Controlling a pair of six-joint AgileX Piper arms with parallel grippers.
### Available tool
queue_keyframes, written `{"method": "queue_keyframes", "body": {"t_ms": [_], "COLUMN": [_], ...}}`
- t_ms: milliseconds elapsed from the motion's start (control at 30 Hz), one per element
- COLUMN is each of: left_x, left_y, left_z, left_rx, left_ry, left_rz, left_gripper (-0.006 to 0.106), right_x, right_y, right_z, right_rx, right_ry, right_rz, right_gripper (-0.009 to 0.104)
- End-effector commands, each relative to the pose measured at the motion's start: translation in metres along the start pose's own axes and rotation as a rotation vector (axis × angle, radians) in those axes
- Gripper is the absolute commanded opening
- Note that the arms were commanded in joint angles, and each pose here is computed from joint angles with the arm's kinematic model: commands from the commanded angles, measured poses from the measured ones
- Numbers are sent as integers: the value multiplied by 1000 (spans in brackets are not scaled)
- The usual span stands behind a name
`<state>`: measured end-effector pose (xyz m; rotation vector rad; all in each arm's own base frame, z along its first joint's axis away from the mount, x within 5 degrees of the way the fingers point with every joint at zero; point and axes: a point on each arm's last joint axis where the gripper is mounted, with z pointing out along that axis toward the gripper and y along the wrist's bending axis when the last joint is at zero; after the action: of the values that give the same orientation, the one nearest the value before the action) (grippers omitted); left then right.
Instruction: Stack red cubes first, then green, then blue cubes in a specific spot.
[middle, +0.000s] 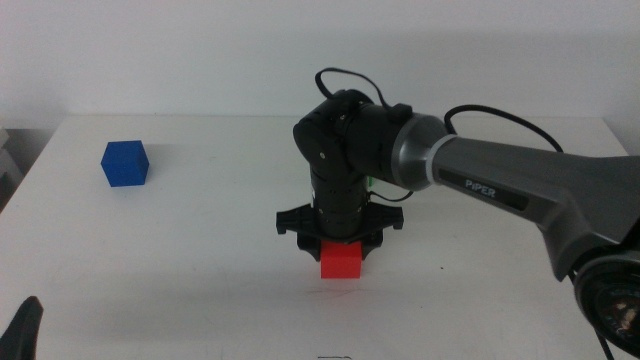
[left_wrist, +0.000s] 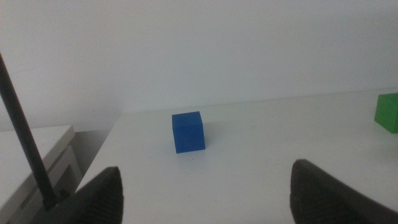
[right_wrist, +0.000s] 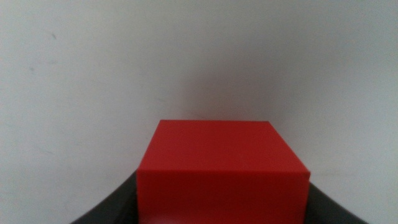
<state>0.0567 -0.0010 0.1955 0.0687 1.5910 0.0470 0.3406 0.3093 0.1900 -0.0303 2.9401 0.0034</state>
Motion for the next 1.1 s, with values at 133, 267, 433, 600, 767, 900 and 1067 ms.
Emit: {"method": "queue_keyframes", "body": {"t_ms": [133,267,433,600,767,900,1067], "left_x": [-10,-10,-10,-10,-10,-10,-10], "left_y": [1,1,1,1,1,1,1], "left_z": [-2,-2,-2,-2,-2,-2,-2], "left_rx": [-11,-11,-11,-11,-11,-11,-11], "left_ry": [-105,-105,-105,-105,-105,-105,-105], "left_rz": [-15,-15,-15,-15,-15,-15,-15], "left_gripper": [90,90,90,90,90,90,90], "right_x": [-5,-4,-5,-7,-7,-8,-6], "right_y": [-1,1,1,-1,-2,-3,-9], "right_z": [-28,-21,-20,-20,-20,-23,-55], "right_rx": [-32,-33,-32,-15,-13,-10,-30], "right_ry": [-52,-30,-35,-53,-56,-66,-92], "right_rz": [9,39,59,52,64,69,83], "right_gripper": [-1,-1,8,37,75,94,94]}}
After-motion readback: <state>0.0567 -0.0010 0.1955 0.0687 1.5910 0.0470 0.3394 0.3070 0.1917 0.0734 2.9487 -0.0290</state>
